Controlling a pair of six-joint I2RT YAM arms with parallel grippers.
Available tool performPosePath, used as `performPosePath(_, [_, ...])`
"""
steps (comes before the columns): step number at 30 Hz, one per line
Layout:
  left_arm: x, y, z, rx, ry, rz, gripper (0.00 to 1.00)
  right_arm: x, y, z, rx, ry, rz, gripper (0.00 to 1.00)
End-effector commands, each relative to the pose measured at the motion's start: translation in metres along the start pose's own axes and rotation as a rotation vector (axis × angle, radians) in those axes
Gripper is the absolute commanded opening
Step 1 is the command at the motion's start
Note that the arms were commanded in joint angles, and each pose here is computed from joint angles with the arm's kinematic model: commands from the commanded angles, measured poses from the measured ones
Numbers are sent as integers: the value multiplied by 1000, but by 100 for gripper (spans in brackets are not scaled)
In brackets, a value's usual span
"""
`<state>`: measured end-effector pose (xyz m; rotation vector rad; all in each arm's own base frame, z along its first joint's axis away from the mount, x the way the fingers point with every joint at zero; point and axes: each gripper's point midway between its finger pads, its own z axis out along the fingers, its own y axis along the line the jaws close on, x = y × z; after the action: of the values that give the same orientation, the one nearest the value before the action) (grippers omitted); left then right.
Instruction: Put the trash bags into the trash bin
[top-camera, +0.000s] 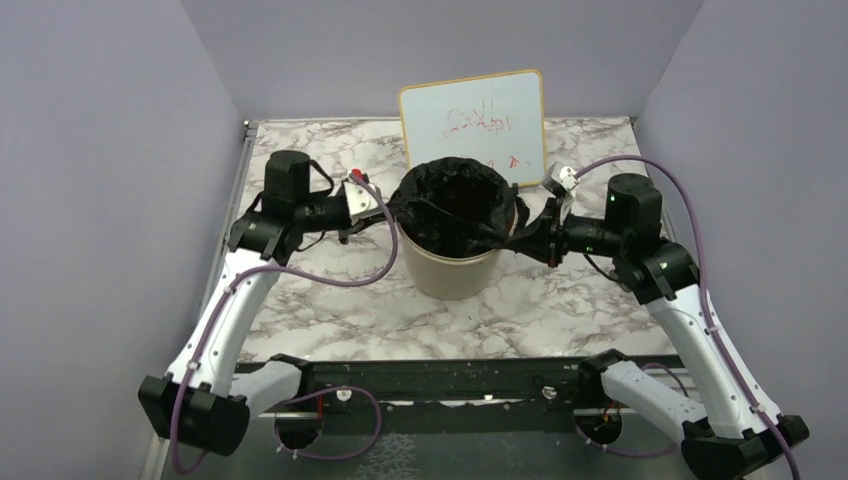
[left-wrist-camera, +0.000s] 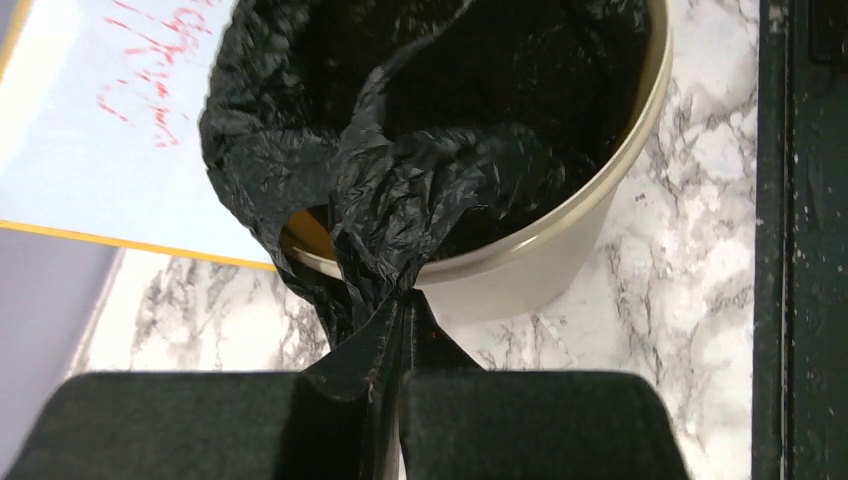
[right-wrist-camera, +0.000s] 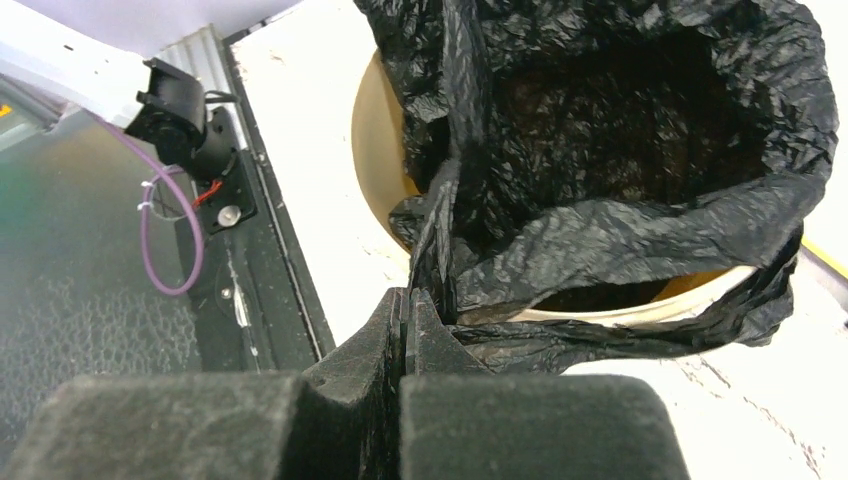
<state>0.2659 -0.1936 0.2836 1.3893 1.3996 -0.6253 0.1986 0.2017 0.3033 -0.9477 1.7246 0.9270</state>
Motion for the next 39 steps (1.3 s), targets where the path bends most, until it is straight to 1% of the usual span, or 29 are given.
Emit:
performPosePath(1, [-31, -8, -12, -56, -119, 23, 0, 1, 21, -4, -107, -13, -38, 1])
performPosePath(6, [-12, -41, -14, -19, -124, -63, 0, 20, 30, -9, -139, 38, -21, 1])
performPosePath(11, [10, -64, -12, 0, -101, -181, 0, 31, 41, -16, -156, 51, -11, 1])
performPosePath(16, [26, -68, -15, -57, -59, -225, 0, 32, 46, -15, -178, 33, 8, 1])
performPosePath(19, [33, -65, -16, -88, -35, -252, 0, 34, 46, -12, -197, 44, 35, 1])
performPosePath(22, [20, -61, -19, -91, -61, -232, 0, 33, 36, -9, -151, 58, 57, 1])
performPosePath(25, [-16, -52, -26, -87, -131, -168, 0, 11, 33, -11, -117, 4, 49, 1])
performPosePath(28, [-39, -46, -34, -95, -172, -124, 0, -8, 53, -13, -237, -63, 39, 1])
performPosePath(30, [-41, -48, -37, -109, -177, -116, 0, -9, 65, -13, -313, -71, 89, 1])
performPosePath(32, [-25, -54, -36, -131, -152, -132, 0, 3, 68, -12, -341, -36, 130, 2])
performPosePath(35, [9, -63, -30, -154, -93, -205, 0, 32, 58, -9, -299, 54, 125, 3])
performPosePath(37, [21, -68, -25, -137, -77, -232, 0, 38, 54, -7, -282, 84, 164, 4])
performPosePath(39, [26, -70, -21, -112, -72, -259, 0, 41, 55, -5, -306, 97, 185, 4])
